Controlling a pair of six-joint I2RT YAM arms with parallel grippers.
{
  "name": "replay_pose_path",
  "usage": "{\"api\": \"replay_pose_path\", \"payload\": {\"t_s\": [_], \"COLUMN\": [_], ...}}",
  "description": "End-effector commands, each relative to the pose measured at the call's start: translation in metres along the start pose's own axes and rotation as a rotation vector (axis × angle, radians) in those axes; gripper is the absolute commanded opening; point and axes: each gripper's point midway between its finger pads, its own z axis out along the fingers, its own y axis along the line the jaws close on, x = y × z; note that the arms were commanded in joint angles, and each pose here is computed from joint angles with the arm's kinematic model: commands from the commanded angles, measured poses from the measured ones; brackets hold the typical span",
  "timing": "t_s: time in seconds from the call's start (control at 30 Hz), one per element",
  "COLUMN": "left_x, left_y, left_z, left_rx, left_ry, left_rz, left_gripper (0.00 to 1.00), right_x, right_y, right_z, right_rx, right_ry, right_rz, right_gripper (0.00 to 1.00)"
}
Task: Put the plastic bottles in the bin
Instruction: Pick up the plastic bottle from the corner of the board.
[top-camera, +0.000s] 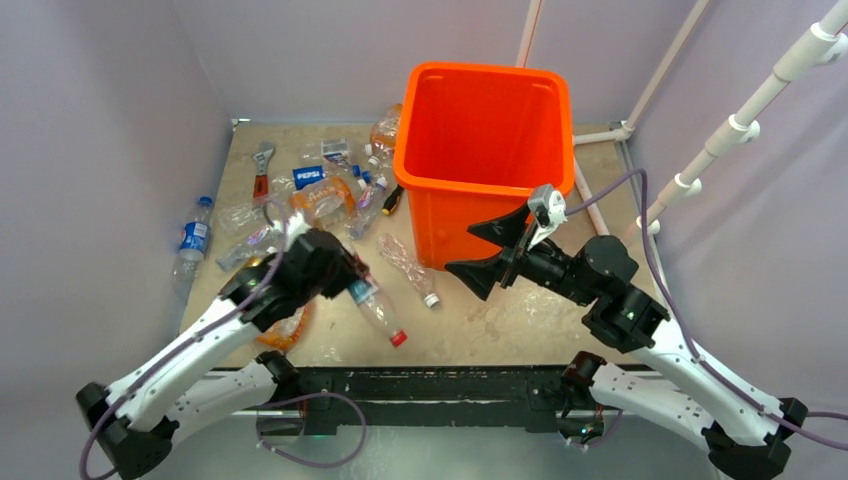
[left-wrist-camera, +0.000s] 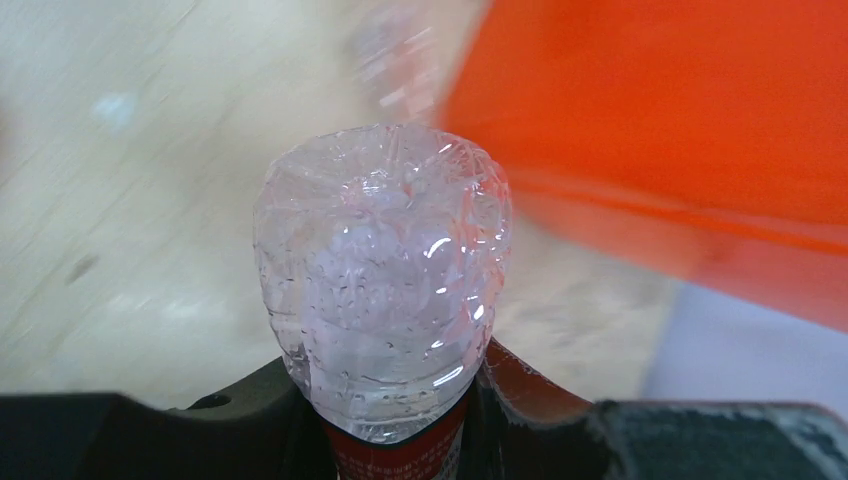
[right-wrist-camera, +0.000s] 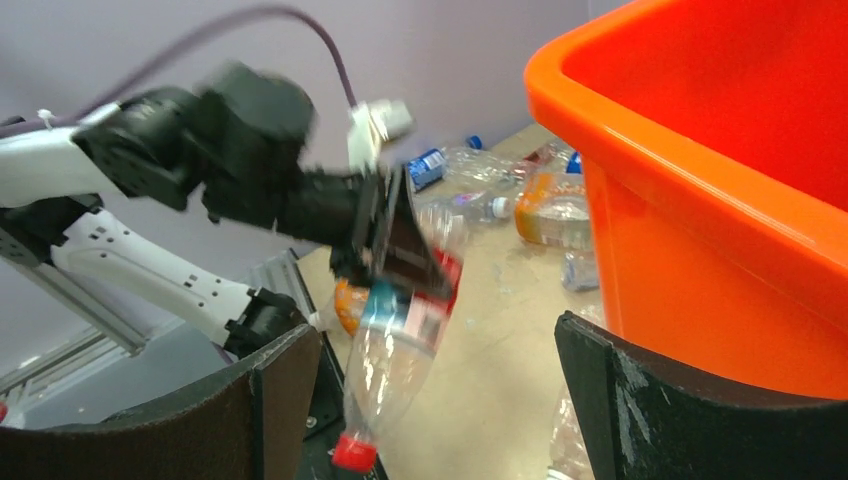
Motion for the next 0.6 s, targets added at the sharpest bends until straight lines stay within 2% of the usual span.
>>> {"api": "replay_pose_path", "payload": {"t_s": [0.0,0.13,0.3,0.47,0.57], "left_x": [-0.081,-0.120,-0.144,-0.159,-0.167], "left_y": [-0.086,-0.151,-0.200,-0.223,-0.227], "left_z": [-0.077,-0.140,-0.205,-0.250,-0.273], "left_rx": [0.357,0.663,0.968,1.210,1.344], "left_ry": [-0.313,-0.482,-0.598,-0.663,-0.692], "left_rz": [0.049,0.040,-0.018,-0.154,-0.243], "left_gripper": [0.16,0.16,0.15,0.11,0.05], "right_x": [-0.037,-0.051,-0.080,-0.114,-0.129], "right_y": [0.029,0.050,0.063,0.067,0.069], "right_z": [0.004,0.011,0.009,-0.007,-0.015], "right_rx": [-0.137,-0.255,-0.311,-0.322,-0.344], "right_ry": [-0.083,-0.113,-0.234,-0.448,-0.560], "right_rz": [-0.036,-0.032,-0.048,-0.034,-0.001], "right_gripper": [0.92,0.92,0.92,0.93,0.94]}}
